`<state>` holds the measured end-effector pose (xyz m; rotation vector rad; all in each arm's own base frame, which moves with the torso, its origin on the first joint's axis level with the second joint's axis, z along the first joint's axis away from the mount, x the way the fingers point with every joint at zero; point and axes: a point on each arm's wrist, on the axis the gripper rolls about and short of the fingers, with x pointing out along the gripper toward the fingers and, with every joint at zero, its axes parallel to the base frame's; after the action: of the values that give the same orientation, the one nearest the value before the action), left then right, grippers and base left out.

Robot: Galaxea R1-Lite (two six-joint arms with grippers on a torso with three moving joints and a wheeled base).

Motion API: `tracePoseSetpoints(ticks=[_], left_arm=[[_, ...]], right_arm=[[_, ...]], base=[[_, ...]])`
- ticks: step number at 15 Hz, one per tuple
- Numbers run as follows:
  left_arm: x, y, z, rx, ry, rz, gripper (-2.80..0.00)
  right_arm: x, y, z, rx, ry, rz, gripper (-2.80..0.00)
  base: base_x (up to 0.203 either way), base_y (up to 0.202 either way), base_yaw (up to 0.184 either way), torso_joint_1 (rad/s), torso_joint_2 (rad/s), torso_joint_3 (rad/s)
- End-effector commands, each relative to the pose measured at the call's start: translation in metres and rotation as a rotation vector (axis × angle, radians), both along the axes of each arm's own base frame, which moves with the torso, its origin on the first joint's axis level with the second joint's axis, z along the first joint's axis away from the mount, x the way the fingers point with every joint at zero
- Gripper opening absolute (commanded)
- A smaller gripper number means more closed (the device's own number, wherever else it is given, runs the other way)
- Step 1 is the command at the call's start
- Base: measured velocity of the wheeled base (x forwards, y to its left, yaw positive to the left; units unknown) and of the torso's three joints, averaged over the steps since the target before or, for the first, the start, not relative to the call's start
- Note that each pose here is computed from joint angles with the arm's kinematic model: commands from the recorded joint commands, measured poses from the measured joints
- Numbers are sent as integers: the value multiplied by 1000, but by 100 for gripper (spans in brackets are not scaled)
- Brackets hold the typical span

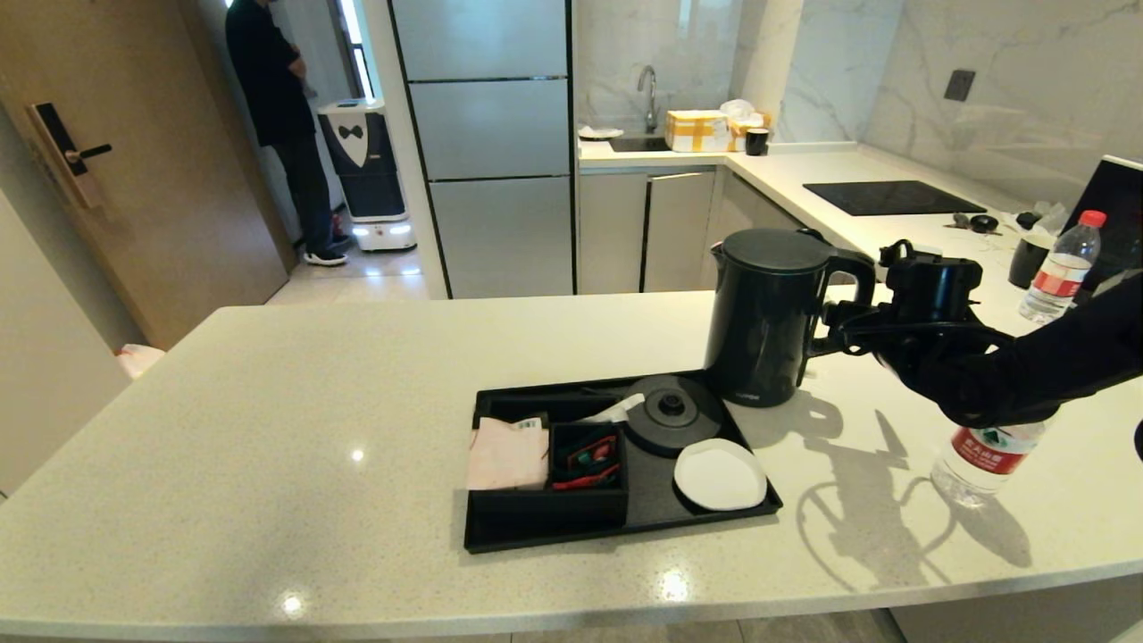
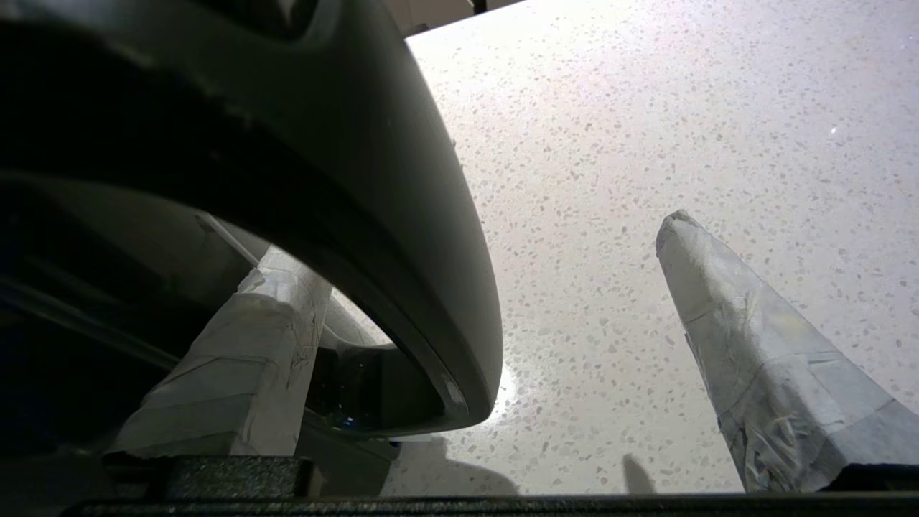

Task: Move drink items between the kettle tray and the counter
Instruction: Place it on the right

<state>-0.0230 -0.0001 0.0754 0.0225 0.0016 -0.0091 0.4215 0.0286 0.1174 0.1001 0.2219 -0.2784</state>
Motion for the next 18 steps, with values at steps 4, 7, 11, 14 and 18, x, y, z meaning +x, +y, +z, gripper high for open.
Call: tracePoseSetpoints(ticks=[4, 7, 11, 14, 18], left_arm=[[0, 0, 0, 0, 1, 0, -280], [0, 0, 0, 0, 1, 0, -280], [0, 0, 0, 0, 1, 0, -280], [0, 0, 0, 0, 1, 0, -280], [0, 0, 0, 0, 1, 0, -280]], right_arm=[[2, 9, -10, -13, 22, 1, 0], [-2, 7, -12, -6, 31, -5, 0], [-10, 7, -12, -5, 38, -4, 0], [-19, 8, -11, -4, 11, 2, 0], [-34, 10, -7, -3, 9, 9, 0]], base=[[0, 0, 0, 0, 0, 0], [0, 0, 0, 0, 0, 0], [0, 0, 0, 0, 0, 0], [0, 0, 0, 0, 0, 0], [0, 0, 0, 0, 0, 0]])
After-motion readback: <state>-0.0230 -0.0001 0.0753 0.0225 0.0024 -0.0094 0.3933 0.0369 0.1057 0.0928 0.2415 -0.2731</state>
